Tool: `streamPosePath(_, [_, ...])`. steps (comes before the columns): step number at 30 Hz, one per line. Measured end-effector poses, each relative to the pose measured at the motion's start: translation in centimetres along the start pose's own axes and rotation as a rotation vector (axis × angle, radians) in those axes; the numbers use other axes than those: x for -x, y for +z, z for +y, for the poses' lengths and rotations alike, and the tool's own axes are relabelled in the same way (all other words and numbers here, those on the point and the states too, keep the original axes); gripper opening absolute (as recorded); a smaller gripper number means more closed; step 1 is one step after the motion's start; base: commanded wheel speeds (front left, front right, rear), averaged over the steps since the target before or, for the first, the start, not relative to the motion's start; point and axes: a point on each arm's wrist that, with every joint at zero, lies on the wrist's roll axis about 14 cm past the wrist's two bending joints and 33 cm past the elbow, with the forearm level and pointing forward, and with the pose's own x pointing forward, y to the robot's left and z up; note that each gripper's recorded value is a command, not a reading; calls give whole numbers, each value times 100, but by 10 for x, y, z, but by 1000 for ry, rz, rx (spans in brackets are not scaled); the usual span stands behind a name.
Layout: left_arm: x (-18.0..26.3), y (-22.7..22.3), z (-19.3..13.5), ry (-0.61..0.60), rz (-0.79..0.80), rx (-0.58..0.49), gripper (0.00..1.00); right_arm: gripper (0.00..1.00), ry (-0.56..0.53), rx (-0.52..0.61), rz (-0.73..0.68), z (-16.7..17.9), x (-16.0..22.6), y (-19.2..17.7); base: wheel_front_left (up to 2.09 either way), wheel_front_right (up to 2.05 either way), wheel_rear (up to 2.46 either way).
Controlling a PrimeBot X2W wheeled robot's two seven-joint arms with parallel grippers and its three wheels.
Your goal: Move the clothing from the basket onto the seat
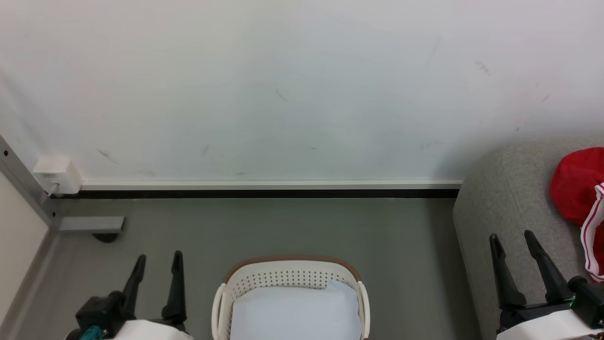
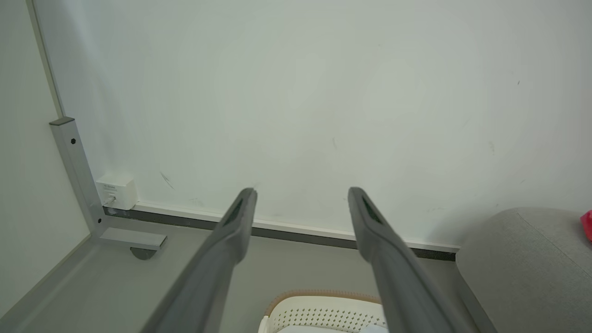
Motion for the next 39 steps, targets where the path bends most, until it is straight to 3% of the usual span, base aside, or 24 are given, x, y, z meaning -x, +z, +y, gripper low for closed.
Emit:
streamPosePath(3, [0,0,0,1,1,0,100,100,1,-1,1,0,0,0,0,0,0])
streamPosePath(4, [0,-1,1,3,4,2,0,0,-1,-3,3,0,1,-1,0,0,0])
streamPosePath(10, [11,-25,3,25,86,37,0,0,-31,-48,80,-2,13,-26,0,0,0])
streamPosePath(39, [11,-29,17,131,124,523,0,0,-179,-494,91,-22,12,-30,0,0,0])
